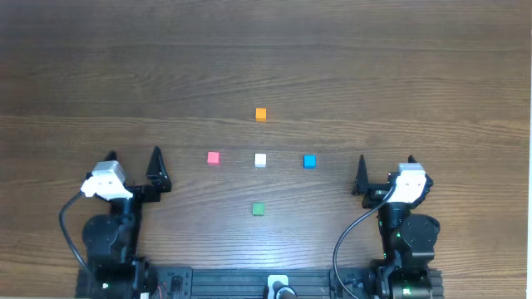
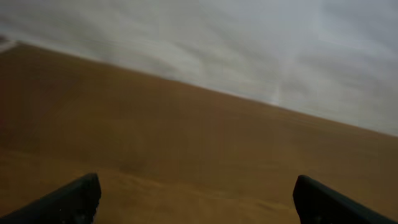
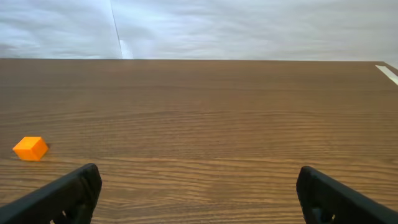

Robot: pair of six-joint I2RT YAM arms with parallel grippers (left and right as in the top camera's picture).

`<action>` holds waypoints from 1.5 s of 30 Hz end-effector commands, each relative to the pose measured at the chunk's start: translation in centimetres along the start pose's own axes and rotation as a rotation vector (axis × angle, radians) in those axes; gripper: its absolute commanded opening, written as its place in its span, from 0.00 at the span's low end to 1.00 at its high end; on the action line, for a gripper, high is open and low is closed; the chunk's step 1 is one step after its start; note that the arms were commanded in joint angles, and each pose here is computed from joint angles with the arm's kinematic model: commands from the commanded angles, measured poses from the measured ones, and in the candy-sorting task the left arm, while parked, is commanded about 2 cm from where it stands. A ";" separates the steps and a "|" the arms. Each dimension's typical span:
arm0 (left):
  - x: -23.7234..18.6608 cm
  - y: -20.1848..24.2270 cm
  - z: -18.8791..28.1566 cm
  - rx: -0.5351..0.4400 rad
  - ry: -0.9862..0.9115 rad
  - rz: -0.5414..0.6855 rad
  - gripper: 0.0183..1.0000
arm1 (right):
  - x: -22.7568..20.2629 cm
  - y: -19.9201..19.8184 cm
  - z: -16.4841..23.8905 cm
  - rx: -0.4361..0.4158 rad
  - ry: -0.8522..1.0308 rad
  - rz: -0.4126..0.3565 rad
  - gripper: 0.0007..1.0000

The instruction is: Stack Cubes

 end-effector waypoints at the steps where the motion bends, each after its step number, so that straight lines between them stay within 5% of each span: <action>1: 0.9 -1.9 -0.1 -0.086 0.154 0.063 1.00 | -0.2 0.0 0.0 0.001 -0.003 0.004 0.99; 13: 5.1 -7.1 -5.4 -0.051 0.726 0.050 1.00 | -0.2 0.0 0.0 0.001 -0.003 0.004 0.99; 23: -3.6 -11.2 -10.8 0.031 1.088 -0.070 1.00 | -0.2 0.0 0.0 0.002 -0.003 0.004 0.99; 33: -9.1 -11.1 -11.6 0.099 1.201 -0.181 1.00 | -0.2 0.0 0.0 0.001 -0.003 0.004 0.99; 45: -10.9 -10.3 -11.9 0.148 1.236 -0.211 0.98 | -0.2 0.0 0.0 0.002 -0.003 0.004 0.99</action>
Point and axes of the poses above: each gripper's point midway between its finger pads, its own z axis back along the fingers, its own y axis along the line the jaws close on, x = y × z, the point moved 7 cm from there along z, back along the fingers, and after that the axes turned 2 degrees about z, right-handed, at the moved point
